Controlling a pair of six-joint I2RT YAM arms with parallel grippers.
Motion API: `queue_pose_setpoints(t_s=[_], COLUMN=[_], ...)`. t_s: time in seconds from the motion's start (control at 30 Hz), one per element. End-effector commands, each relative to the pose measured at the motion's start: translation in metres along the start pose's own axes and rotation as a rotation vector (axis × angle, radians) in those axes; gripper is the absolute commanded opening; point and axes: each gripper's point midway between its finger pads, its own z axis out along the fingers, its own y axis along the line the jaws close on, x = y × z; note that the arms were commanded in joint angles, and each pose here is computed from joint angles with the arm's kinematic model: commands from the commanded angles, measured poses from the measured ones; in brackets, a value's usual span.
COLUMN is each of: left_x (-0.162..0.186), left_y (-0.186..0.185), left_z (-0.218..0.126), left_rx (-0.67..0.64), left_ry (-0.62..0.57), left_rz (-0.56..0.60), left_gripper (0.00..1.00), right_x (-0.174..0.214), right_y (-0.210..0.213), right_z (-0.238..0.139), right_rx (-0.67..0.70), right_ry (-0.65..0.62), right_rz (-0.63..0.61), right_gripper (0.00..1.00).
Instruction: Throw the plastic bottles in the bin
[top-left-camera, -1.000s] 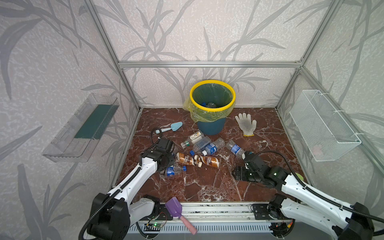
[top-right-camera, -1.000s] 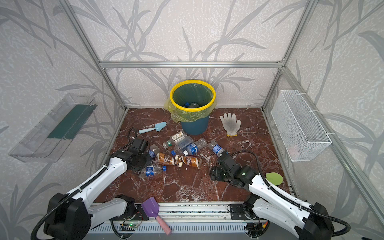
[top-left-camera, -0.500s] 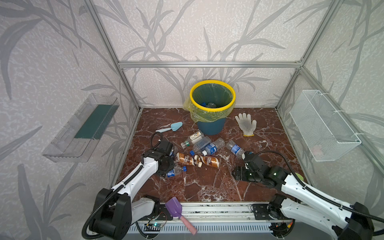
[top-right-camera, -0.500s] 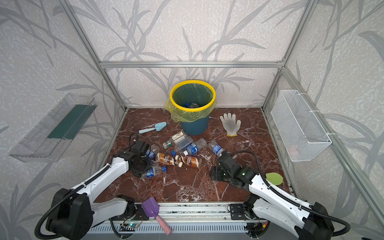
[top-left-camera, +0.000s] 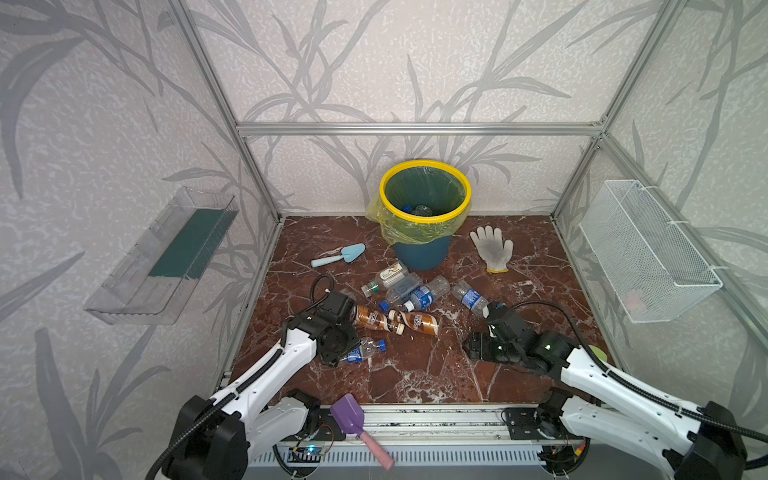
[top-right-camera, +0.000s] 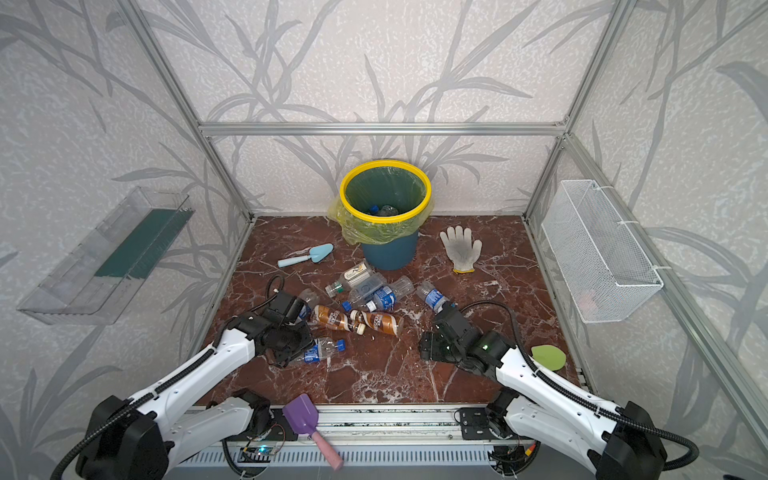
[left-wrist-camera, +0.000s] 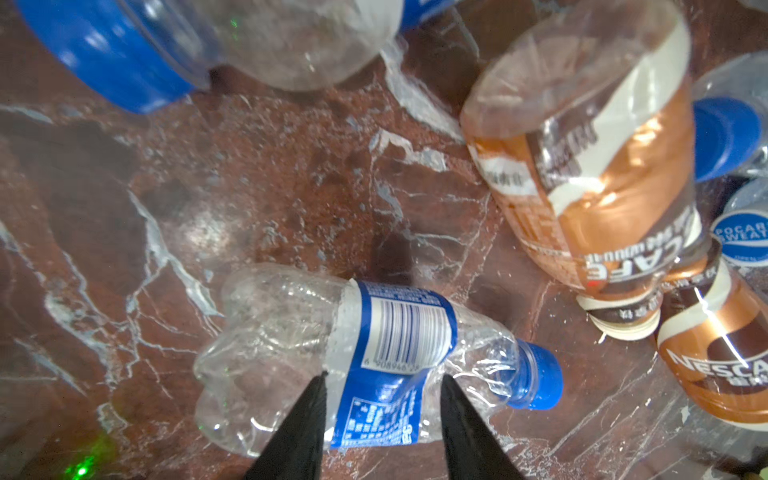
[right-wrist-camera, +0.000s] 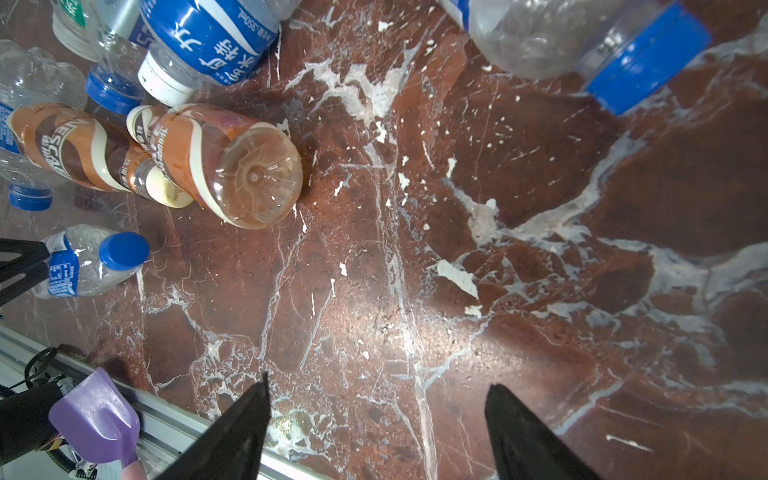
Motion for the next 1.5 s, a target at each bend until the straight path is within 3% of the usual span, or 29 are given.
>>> queue_pose_setpoints(t_s=[0.0, 0.17, 0.37, 0.53, 0.73, 0.83, 1.0, 1.27, 1.47], left_x=[0.029, 0.039, 0.033, 0.013, -0.007, -0.018, -0.015, 0.023, 0.043], left_y=[0.017, -0.001, -0.032, -0.048, -0.062, -0.053, -0.036, -0.018, -0.016], left_z=[0.015, 0.021, -0.013, -0.043, -0.029, -0.016, 0.009, 0.028, 0.017], left_rx=[-0.070, -0.062, 0.004, 0.040, 0.010, -0.117, -0.220, -0.172, -0.114], left_ry=[0.096, 0.102, 0.031, -0.078, -0.152, -0.139, -0.043, 0.094, 0.109], left_rz=[-0.042, -0.007, 0.086, 0.272, 0.500, 0.518, 0.497, 0.411, 0.361], left_gripper=[0.48, 0.50, 0.59, 0.70, 0.73, 0.69, 0.60, 0.56, 0.56], right_x=[0.002, 0.002, 0.001, 0.001, 0.002, 0.002, 0.003, 0.005, 0.005], right_y=[-0.001, -0.002, -0.003, -0.004, -0.005, -0.006, -0.008, -0.011, -0.010], right_z=[0.001, -0.001, -0.006, -0.006, -0.007, -0.009, -0.013, -0.012, -0.008], right_rx=[-0.003, -0.003, 0.002, 0.001, 0.003, 0.006, 0.009, 0.017, 0.016], right_ry=[-0.001, -0.003, -0.018, -0.020, -0.022, -0.023, -0.030, -0.026, -0.019], right_rz=[-0.005, -0.005, -0.007, -0.007, -0.007, -0.007, -0.007, -0.004, -0.002], right_gripper=[0.82, 0.82, 0.82, 0.82, 0.82, 0.82, 0.82, 0.82, 0.82])
